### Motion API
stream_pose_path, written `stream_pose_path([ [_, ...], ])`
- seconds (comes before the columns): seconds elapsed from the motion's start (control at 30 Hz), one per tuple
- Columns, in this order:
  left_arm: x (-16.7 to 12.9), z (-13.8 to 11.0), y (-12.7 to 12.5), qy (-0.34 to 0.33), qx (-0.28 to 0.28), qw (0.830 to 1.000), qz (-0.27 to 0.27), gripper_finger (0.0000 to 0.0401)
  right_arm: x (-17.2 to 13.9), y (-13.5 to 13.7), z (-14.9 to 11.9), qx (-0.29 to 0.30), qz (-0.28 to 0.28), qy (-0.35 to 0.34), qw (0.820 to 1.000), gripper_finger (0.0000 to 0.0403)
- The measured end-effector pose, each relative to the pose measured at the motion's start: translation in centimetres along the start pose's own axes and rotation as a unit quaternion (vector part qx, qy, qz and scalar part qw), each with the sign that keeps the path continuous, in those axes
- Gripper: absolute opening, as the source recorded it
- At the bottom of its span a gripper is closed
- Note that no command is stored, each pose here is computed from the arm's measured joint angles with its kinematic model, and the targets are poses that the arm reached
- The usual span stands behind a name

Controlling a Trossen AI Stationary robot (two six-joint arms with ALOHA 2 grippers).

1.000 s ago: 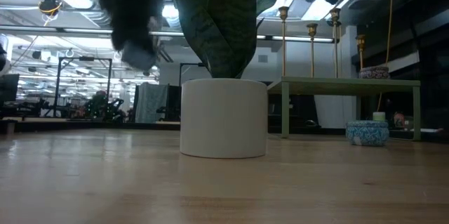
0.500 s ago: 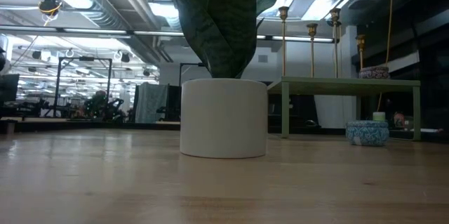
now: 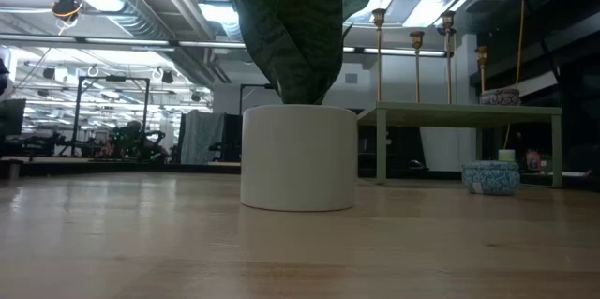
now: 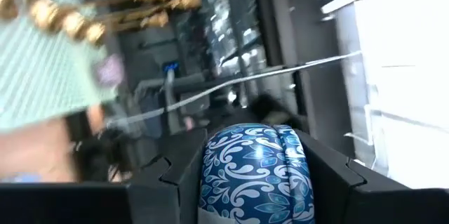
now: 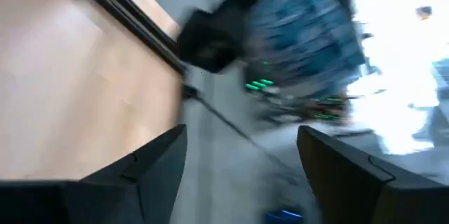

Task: Stock candles and holders on shelf
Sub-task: Align the blue scented candle with the other scented candle on the shelf

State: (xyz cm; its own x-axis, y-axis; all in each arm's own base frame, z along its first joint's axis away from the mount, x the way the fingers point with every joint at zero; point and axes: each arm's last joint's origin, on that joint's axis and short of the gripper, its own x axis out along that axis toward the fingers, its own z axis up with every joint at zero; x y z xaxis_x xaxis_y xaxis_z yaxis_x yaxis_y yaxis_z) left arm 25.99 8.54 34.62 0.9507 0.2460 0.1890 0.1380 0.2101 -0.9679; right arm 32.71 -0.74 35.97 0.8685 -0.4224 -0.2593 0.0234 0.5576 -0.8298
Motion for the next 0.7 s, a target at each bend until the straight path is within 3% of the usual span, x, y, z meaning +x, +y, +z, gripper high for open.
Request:
stream_pose_path([
  [0.17, 0.0, -0.2, 1.3, 0.013, -0.042, 0.997, 0.064, 0.0170, 0.4, 0.5, 1.3, -0.110, -0.077, 0.040, 0.990, 0.0267],
  [0.33, -0.1, -0.2, 1.3, 0.006, -0.063, 0.996, 0.066, 0.0171, 0.9, 1.1, 2.2, -0.175, -0.071, -0.004, 0.982, 0.0241],
  [0.53, -0.1, -0.2, 1.3, 0.007, -0.063, 0.996, 0.067, 0.0173, 2.0, 2.2, 2.2, -0.222, -0.057, -0.013, 0.973, 0.0221],
  [0.7, 0.0, -0.5, 1.3, 0.012, -0.058, 0.996, 0.066, 0.0174, 2.6, 2.4, 2.5, -0.229, -0.070, -0.017, 0.971, 0.0218],
])
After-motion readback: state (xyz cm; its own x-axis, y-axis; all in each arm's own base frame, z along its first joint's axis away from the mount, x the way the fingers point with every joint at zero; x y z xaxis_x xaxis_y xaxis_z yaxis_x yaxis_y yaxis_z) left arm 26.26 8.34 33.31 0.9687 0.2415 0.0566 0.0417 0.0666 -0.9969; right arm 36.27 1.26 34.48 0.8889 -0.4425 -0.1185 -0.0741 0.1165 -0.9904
